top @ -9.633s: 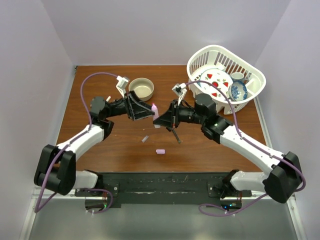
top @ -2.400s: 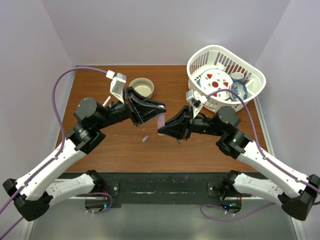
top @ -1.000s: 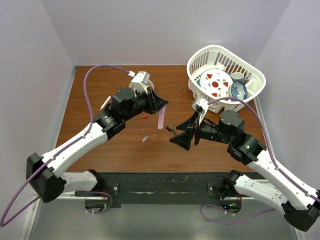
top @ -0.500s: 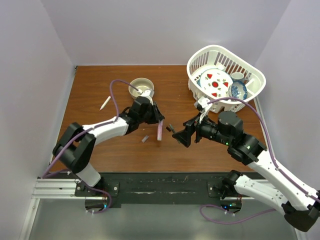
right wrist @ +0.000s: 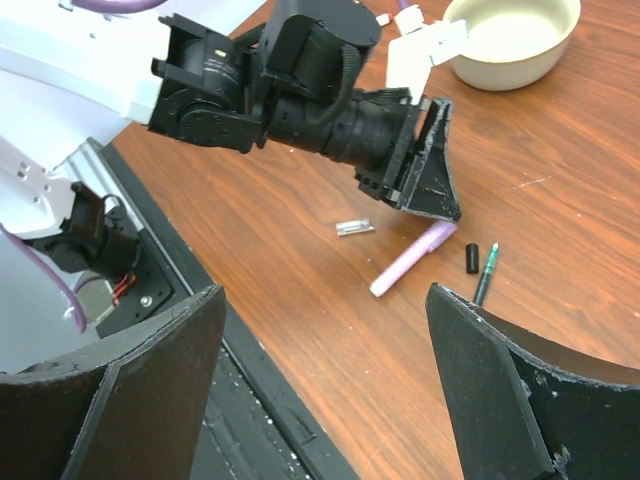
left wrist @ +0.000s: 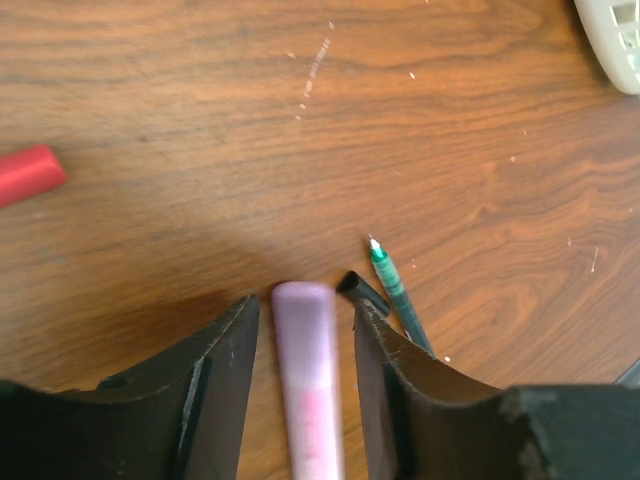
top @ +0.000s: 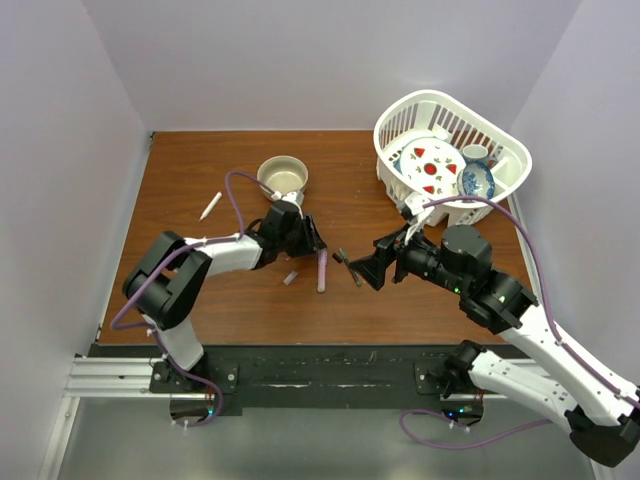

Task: Insert the pens into the pen caps

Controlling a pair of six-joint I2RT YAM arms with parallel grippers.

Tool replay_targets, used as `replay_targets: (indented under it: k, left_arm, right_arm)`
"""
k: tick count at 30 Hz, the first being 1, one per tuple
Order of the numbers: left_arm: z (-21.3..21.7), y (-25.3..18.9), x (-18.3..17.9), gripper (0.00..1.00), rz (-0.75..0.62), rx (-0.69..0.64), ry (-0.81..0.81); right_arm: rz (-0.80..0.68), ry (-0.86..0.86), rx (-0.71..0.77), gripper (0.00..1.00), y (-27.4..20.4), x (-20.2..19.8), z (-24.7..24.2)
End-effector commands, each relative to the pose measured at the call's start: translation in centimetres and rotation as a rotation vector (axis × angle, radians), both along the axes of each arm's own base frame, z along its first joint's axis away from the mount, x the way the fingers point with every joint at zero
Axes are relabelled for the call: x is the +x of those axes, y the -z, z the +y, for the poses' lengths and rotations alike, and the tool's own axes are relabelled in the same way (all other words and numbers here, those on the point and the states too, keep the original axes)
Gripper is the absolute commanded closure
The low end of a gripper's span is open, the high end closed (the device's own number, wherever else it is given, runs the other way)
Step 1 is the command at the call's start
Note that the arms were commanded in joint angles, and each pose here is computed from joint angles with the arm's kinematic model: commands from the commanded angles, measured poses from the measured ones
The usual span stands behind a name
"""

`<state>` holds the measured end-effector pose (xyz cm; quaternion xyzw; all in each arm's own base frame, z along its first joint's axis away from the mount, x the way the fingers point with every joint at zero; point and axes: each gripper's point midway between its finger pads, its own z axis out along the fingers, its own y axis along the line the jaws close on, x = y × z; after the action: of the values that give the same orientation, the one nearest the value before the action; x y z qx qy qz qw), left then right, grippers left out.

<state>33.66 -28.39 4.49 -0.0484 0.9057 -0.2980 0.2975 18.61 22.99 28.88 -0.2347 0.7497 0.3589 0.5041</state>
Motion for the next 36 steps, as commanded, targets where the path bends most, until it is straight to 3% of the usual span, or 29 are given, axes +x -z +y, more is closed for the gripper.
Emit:
replay_targets:
  k: [1,5,9,14,21,28,36]
  left_arm:
    - [1.5,-1.8,1.2,0.51,-0.055,-0.013,-0.053]
    - [4.7,-4.2,2.8,0.49,-0.104,0.023,-0.156]
    - [12.5,-6.2,4.7,0.50,-0.111,0.161,-0.457]
    - [20.5,-8.3,6.9,0.51,-0.137,0.183,-0.692]
    - [28.2,-5.7,9.5,0.55,0.037,0.059,-0.949]
    - [32.6,-3.5,11.5,0.54,0.128,0.012,-1.257]
    - [33.0,-0.9,12.8,0.54,0.293,0.005,-1.407]
  right_arm:
    - [-0.019,0.040,0.020,0.15,-1.2,0.5,-0.4]
    - [-0.013,0.049,0.023,0.15,-1.4,0.5,-0.5]
    - [-0.001,0.046,0.031,0.15,-1.3,0.5,-0.3]
    - [0.008,0.034,0.036,0.16,-0.9,0.6,0.2]
    - [0.007,0.025,0.036,0.16,-0.7,1.0,0.7]
    - [-0.001,0.013,0.033,0.16,-1.1,1.1,1.0]
    - [-0.001,0.048,0.007,0.16,-0.7,1.9,0.8]
